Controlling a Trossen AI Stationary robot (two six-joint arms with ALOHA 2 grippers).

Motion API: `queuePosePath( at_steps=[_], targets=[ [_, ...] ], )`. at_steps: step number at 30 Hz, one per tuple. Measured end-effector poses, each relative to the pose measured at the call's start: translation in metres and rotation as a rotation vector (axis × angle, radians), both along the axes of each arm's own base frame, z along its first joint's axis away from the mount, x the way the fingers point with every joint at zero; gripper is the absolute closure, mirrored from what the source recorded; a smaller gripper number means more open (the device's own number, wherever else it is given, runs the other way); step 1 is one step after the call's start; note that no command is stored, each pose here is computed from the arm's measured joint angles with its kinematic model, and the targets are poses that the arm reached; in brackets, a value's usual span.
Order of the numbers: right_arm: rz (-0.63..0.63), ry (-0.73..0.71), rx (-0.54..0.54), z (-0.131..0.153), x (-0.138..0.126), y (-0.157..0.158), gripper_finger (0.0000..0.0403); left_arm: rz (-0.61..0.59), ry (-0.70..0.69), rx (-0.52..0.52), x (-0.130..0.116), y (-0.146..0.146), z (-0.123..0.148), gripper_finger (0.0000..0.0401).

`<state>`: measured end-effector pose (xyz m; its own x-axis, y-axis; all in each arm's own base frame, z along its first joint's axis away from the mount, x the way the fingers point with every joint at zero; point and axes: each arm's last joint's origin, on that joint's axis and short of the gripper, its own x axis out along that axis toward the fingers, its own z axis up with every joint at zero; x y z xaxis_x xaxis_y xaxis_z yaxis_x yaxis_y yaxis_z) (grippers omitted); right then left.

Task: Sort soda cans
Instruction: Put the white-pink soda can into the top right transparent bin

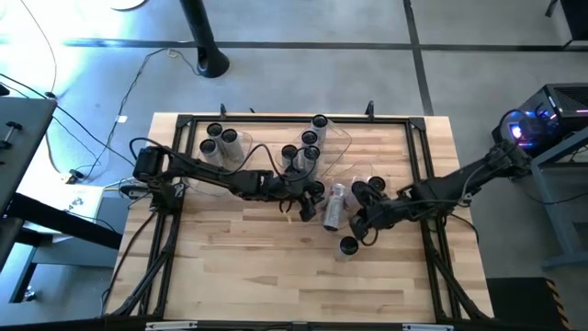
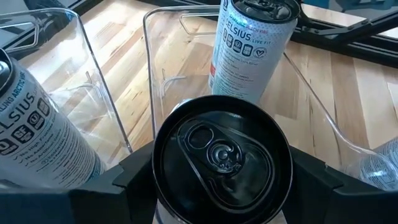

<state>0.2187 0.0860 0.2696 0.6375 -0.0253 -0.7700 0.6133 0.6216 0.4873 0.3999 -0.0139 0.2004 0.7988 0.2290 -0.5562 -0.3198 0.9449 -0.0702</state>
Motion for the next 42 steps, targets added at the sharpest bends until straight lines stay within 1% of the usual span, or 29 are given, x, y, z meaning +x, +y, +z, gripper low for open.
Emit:
queuePosePath(
  at_steps=[4,7,18,19,23,26,28,30,35,37,39,42],
  targets=[
    [0.018,-0.027,-0.033,0.013,0.005,-0.007,0.0403,-0.005,-0.017,0.001,0.001,0.000,0.001,0.0161],
    [0.031,-0.039,-0.037,0.022,0.008,-0.013,0.0403,-0.018,-0.019,0.012,0.002,0.000,0.001,0.0161],
    [0.052,-0.046,-0.068,0.025,0.012,-0.020,0.0403,-0.019,-0.053,0.014,0.004,-0.001,0.002,0.0161],
    [0.053,-0.046,-0.069,0.025,0.012,-0.020,0.0403,-0.019,-0.057,0.013,0.004,-0.001,0.002,0.0155],
    [0.054,-0.046,-0.069,0.025,0.012,-0.020,0.0403,-0.021,-0.066,0.011,0.005,-0.001,0.002,0.0103],
    [0.054,-0.047,-0.069,0.025,0.012,-0.020,0.0403,-0.031,-0.060,0.027,0.004,-0.001,0.002,0.0092],
    [0.057,-0.052,-0.071,0.025,0.012,-0.020,0.0403,-0.035,-0.063,0.033,0.005,-0.001,0.002,0.0096],
    [0.065,-0.065,-0.074,0.026,0.013,-0.020,0.0403,-0.029,-0.067,0.027,0.004,-0.001,0.003,0.0113],
    [0.070,-0.074,-0.076,0.027,0.014,-0.019,0.0403,-0.046,-0.083,0.052,0.007,-0.001,0.013,0.0183],
    [0.073,-0.075,-0.077,0.027,0.014,-0.019,0.0403,-0.052,-0.104,0.049,0.009,-0.001,0.018,0.0198],
    [0.081,-0.073,-0.068,0.027,0.014,-0.019,0.0403,-0.067,-0.113,0.040,0.010,0.000,0.020,0.0199],
    [0.082,-0.080,-0.064,0.027,0.014,-0.019,0.0403,-0.082,-0.101,0.057,0.009,0.001,0.020,0.0175]
  ],
)
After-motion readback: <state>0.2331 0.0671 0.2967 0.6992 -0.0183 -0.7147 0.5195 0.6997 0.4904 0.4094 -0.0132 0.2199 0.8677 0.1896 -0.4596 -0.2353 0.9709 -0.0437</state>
